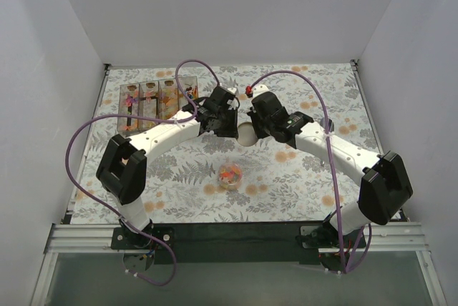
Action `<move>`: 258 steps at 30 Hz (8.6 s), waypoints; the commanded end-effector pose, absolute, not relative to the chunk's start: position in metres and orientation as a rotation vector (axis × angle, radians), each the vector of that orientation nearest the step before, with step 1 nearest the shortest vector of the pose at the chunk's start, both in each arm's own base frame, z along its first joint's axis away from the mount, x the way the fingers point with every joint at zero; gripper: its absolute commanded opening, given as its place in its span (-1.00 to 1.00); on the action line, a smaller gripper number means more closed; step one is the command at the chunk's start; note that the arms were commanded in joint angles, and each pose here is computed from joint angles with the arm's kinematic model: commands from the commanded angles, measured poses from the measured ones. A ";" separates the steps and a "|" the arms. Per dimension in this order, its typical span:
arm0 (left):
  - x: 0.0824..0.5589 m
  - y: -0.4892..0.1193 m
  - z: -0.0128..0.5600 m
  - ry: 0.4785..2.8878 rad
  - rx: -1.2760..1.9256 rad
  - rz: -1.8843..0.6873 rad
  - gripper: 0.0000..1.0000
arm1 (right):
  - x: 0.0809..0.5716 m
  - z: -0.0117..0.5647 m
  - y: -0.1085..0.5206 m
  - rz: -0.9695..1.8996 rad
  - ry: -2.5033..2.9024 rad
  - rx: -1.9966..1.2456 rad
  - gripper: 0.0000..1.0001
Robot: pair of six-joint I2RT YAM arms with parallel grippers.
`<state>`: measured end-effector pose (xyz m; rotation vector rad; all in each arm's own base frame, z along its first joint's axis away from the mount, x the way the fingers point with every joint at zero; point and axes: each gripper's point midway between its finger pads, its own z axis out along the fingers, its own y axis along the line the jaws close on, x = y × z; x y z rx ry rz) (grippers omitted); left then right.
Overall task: Pack the candies
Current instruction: Pick up the bottle lid at the center of the board, then close the bottle lid on the packing bottle.
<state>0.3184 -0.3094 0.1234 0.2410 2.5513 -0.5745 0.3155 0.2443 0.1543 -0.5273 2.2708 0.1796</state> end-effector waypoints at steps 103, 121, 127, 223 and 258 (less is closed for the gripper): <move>0.324 -0.298 0.271 1.956 -0.051 -1.681 -1.00 | 0.304 0.307 0.300 1.459 1.012 -1.468 0.95; 0.324 -0.299 0.262 1.976 -0.063 -1.698 -1.00 | 0.301 0.310 0.305 1.482 1.006 -1.482 0.97; 0.324 -0.301 0.262 1.976 -0.068 -1.718 -1.00 | 0.299 0.315 0.307 1.472 0.992 -1.488 0.97; 0.300 -0.053 0.168 1.892 -0.241 0.019 0.47 | 0.188 0.146 0.272 0.503 2.696 -1.362 0.12; 0.292 -0.050 0.193 1.736 -0.252 0.021 0.56 | 0.177 0.093 0.325 0.143 2.781 -1.618 0.15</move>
